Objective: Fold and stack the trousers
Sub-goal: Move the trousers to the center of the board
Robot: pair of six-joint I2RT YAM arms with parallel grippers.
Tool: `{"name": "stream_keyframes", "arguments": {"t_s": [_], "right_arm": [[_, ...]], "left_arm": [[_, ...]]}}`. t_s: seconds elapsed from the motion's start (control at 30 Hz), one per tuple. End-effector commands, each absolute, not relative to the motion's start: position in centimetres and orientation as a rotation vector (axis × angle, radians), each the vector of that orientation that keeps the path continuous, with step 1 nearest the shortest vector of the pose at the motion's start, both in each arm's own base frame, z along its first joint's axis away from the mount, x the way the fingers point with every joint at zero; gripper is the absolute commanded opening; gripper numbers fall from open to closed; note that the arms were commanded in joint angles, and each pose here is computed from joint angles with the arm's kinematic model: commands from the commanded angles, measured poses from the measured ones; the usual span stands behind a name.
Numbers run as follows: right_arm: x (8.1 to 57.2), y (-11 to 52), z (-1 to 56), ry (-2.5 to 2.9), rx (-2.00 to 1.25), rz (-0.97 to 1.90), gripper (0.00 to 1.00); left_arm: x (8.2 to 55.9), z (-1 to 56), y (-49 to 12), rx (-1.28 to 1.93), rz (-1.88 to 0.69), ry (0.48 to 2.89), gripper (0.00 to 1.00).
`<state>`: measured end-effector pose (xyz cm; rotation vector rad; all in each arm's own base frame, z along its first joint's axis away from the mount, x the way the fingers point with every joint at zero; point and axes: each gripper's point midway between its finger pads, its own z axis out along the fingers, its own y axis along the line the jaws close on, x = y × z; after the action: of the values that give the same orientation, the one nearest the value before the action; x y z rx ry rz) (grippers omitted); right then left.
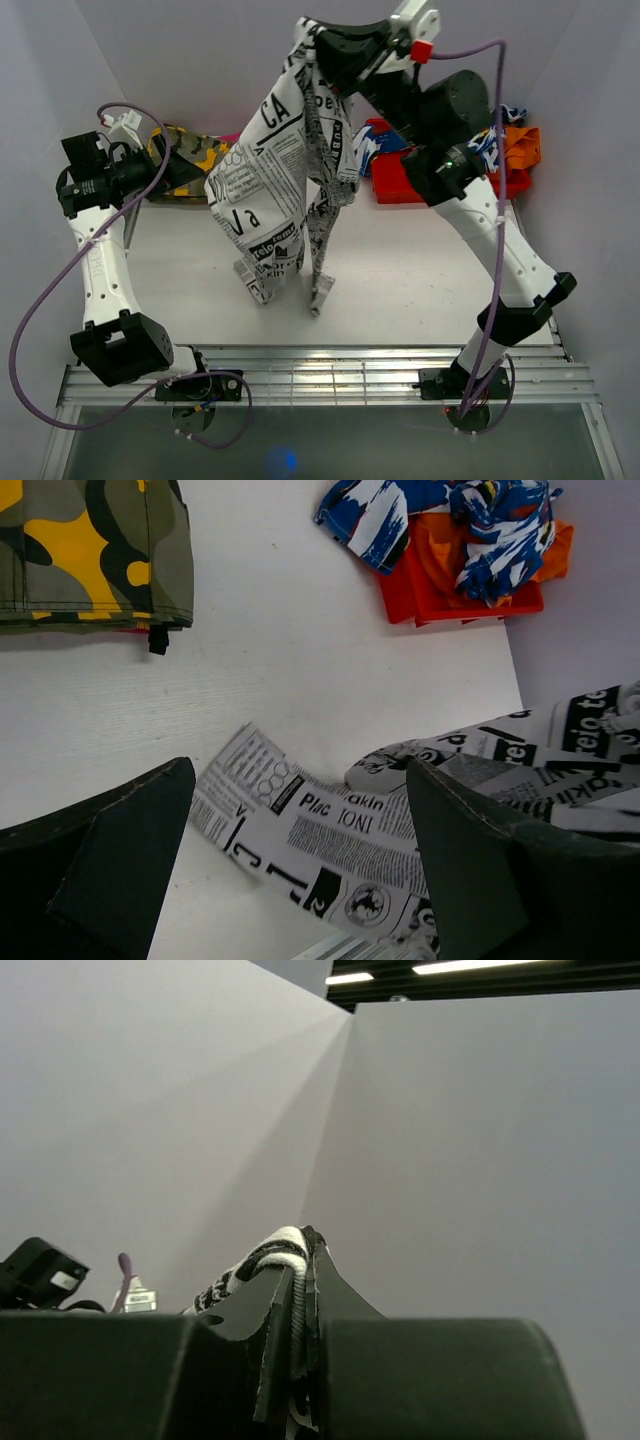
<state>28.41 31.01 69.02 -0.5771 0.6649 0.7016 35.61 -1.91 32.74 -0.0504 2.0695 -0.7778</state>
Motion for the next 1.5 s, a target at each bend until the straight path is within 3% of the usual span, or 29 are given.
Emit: {"name": "stream_keyframes", "arguments": {"t_s": [0.0, 0.2, 0.3, 0.37, 0.4, 0.47, 0.53, 0.57, 0.67, 0.7, 0.73, 0.9, 1.0, 1.27, 1.47], "right_arm": [[25.2, 32.8, 72.7, 0.481, -0.481, 0.728, 0.08], [21.8, 39.4, 73.8, 0.296, -0.359, 0.746, 0.08], [22.5, 38.0, 71.0, 0.421, -0.338, 0.697, 0.08], [24.3, 36.3, 64.2, 0.618, -0.421, 0.674, 0.08], [25.0, 34.3, 58.2, 0.773, -0.493, 0.645, 0.08], [27.0, 27.9, 35.2, 1.18, -0.864, 0.441, 0.08], [28.0, 25.2, 32.7, 1.216, -0.91, 0.344, 0.08], [27.8, 24.3, 27.6, 1.281, -1.004, 0.334, 0.08], [28.7, 20.4, 20.5, 1.357, -1.174, 0.2, 0.08], [29.4, 18.5, 18.8, 1.398, -1.223, 0.135, 0.11], [29.5, 17.8, 17.2, 1.429, -1.272, 0.126, 0.22], [32.3, 12.4, 16.8, 1.561, -1.295, -0.041, 0.51], [32.3, 10.4, 17.3, 1.614, -1.371, -0.085, 0.92], [31.0, 5.5, 20.2, 1.919, -1.46, -0.036, 0.9], [32.5, 10.2, 27.4, 1.985, -1.238, 0.315, 0.9]], "left_arm": [[34.1, 36.3, -2.1, -0.038, -0.86, 1.959, 0.98], [33.2, 37.5, 2.9, -0.204, -0.929, 1.855, 0.98], [32.8, 37.8, 3.3, -0.084, -0.837, 1.831, 0.98], [32.8, 36.9, 3.7, -0.022, -0.769, 1.842, 0.98], [32.8, 36.0, 3.9, -0.016, -0.745, 1.864, 0.98], [32.7, 32.4, 3.1, 0.078, -0.696, 1.942, 0.98], [32.9, 31.5, 3.2, 0.104, -0.662, 1.962, 0.98], [32.8, 30.2, 2.1, 0.132, -0.681, 1.996, 0.98], [32.8, 27.3, 0.3, 0.225, -0.645, 2.074, 0.98], [32.8, 26.2, 0.2, 0.246, -0.611, 2.11, 0.98], [32.7, 25.5, -1.0, 0.306, -0.612, 2.125, 0.98], [32.6, 22.0, -3.0, 0.381, -0.634, 2.217, 0.96], [32.6, 19.7, -4.2, 0.435, -0.628, 2.287, 0.93], [32.3, 12.8, -9.5, 0.654, -0.554, 2.473, 0.88], [33.9, 9.7, -13.9, 0.729, -0.523, 2.516, 0.87]]}}
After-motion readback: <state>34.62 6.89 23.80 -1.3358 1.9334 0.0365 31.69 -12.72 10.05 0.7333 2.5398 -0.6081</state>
